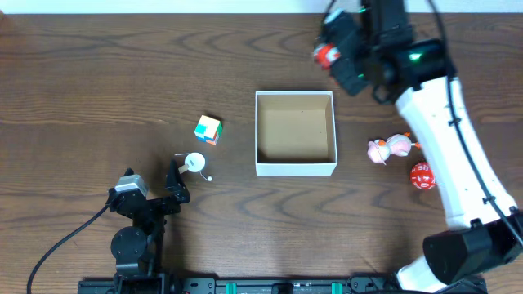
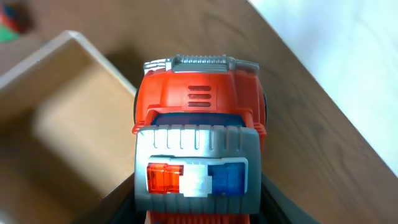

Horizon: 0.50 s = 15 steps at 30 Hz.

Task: Pack container
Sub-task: 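Lift the fire truck and carry it over the white box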

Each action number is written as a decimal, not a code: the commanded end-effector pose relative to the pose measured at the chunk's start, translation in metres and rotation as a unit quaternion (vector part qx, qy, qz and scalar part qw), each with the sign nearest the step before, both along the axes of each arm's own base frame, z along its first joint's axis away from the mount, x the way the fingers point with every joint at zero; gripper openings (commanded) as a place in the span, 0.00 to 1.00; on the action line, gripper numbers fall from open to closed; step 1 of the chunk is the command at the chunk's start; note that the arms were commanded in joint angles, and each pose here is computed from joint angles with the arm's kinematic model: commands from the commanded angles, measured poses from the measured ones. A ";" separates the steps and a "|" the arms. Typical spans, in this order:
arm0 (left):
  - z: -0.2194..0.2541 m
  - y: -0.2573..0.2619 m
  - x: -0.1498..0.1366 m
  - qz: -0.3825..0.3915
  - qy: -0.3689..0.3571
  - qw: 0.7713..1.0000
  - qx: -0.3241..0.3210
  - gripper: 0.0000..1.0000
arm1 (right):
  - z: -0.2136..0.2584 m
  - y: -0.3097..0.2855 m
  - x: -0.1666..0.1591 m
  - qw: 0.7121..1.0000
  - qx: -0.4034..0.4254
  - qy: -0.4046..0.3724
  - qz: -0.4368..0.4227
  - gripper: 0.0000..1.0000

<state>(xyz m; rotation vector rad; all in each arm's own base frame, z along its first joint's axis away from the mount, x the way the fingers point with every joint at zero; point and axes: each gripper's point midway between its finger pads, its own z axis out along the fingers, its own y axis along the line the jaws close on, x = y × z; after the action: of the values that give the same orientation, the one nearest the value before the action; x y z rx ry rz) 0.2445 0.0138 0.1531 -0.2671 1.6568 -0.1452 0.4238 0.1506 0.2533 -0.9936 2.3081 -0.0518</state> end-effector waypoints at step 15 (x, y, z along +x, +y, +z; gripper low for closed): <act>-0.016 0.002 -0.001 0.006 0.024 1.000 -0.005 0.98 | -0.028 0.049 -0.026 0.997 -0.021 0.051 0.061 0.22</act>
<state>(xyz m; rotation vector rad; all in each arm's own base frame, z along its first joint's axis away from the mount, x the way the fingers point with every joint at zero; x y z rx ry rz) 0.2445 0.0138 0.1532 -0.2671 1.6565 -0.1453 0.3924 0.2011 0.2293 -1.1890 2.3270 0.0049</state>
